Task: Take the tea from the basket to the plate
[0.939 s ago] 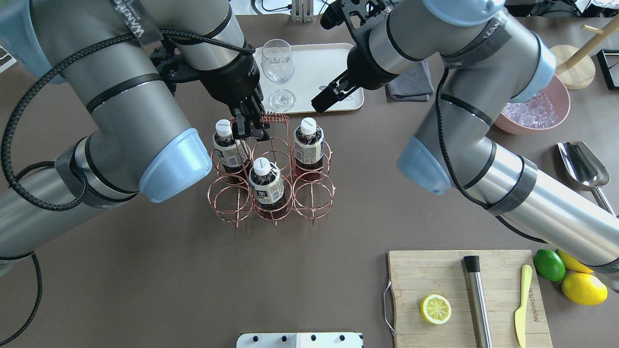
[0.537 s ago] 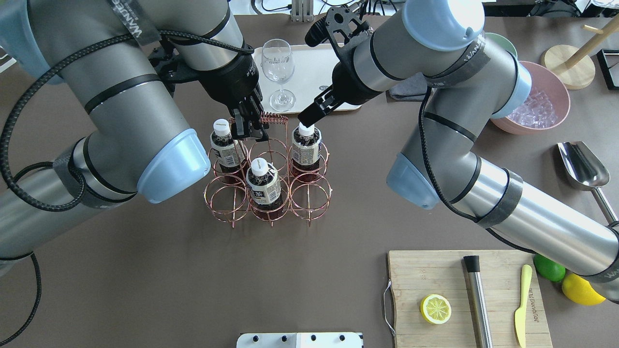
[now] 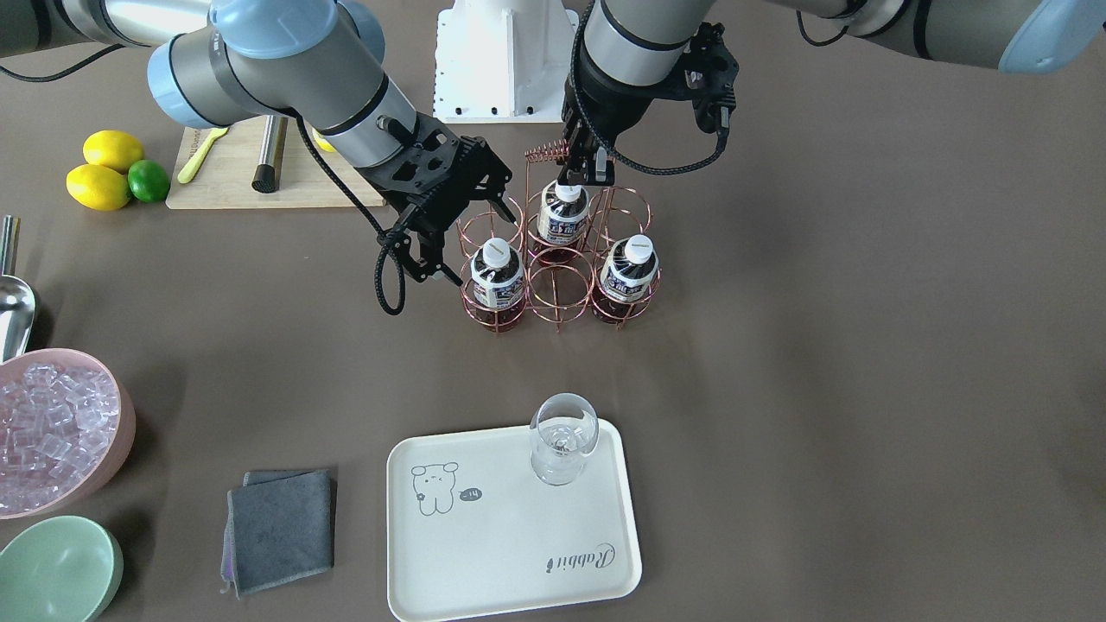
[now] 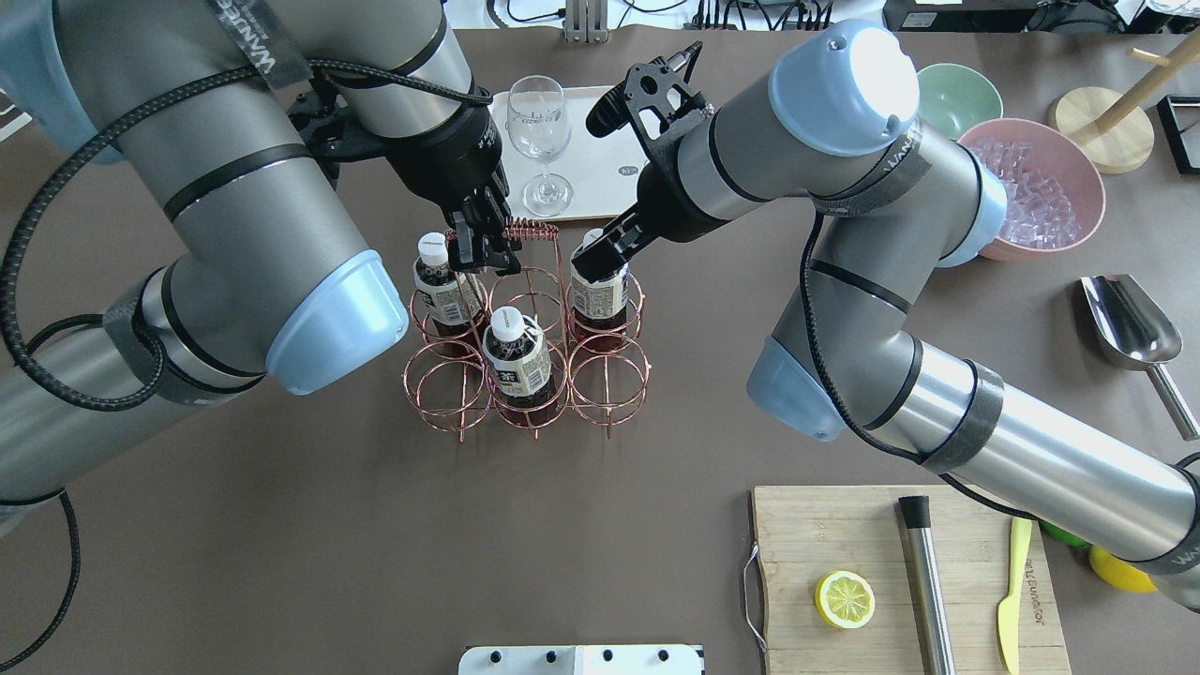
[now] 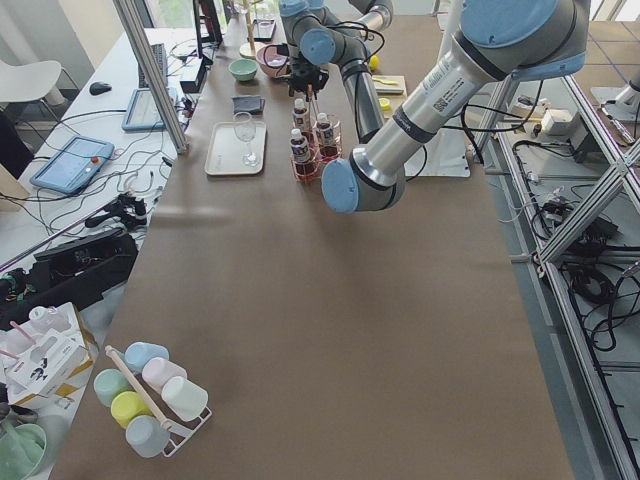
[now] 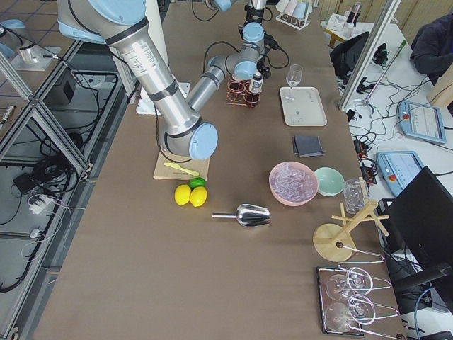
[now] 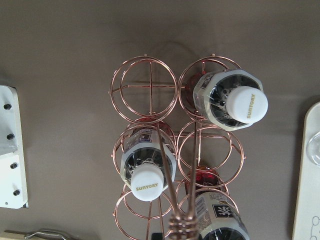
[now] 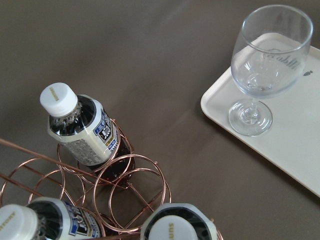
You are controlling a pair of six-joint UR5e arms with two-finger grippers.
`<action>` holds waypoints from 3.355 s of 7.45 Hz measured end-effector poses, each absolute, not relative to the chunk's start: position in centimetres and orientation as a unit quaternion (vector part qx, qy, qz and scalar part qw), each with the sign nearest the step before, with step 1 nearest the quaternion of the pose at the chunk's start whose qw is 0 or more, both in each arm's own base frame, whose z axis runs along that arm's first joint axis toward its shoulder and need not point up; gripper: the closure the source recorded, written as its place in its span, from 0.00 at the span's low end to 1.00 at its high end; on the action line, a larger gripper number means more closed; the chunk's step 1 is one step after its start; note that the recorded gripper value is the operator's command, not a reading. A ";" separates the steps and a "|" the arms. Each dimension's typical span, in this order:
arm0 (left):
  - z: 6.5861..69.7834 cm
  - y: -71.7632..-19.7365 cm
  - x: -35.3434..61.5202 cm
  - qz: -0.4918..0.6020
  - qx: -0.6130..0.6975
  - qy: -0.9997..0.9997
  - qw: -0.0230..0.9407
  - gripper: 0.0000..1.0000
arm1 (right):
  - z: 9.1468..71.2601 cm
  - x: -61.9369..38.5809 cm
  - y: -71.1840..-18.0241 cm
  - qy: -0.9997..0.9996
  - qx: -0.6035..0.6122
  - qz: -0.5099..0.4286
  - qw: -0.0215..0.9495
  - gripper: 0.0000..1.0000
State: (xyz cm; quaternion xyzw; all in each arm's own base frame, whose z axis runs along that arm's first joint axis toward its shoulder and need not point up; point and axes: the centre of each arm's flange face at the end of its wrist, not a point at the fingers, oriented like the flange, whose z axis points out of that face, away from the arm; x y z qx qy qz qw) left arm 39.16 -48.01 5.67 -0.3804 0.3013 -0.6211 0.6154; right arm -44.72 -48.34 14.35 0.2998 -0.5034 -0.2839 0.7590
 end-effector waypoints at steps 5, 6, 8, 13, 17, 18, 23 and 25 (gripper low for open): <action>5.7 -47.8 39.3 -0.620 -0.381 0.301 0.616 1.00 | 14.8 -44.9 -47.9 -0.502 0.299 -0.287 0.759 0.43; 5.7 -47.8 39.3 -0.620 -0.382 0.301 0.616 1.00 | 14.7 -44.9 -47.9 -0.502 0.300 -0.287 0.759 0.45; 5.8 -47.8 39.4 -0.620 -0.382 0.300 0.616 1.00 | 14.6 -44.9 -48.0 -0.500 0.303 -0.284 0.760 0.47; 5.9 -47.8 39.5 -0.620 -0.383 0.298 0.616 1.00 | 14.7 -46.1 -47.7 -0.494 0.306 -0.283 0.763 0.59; 6.0 -47.9 39.5 -0.621 -0.383 0.298 0.616 1.00 | 14.4 -46.0 -47.5 -0.494 0.310 -0.285 0.761 1.00; 6.0 -47.9 39.5 -0.621 -0.383 0.298 0.616 1.00 | 14.5 -45.9 -47.4 -0.494 0.310 -0.286 0.760 1.00; 6.0 -47.9 39.5 -0.621 -0.382 0.298 0.616 1.00 | 13.3 -44.8 -46.4 -0.495 0.329 -0.307 0.744 1.00; 5.9 -47.9 39.5 -0.621 -0.382 0.298 0.616 1.00 | 12.7 -44.2 -46.0 -0.498 0.332 -0.313 0.737 1.00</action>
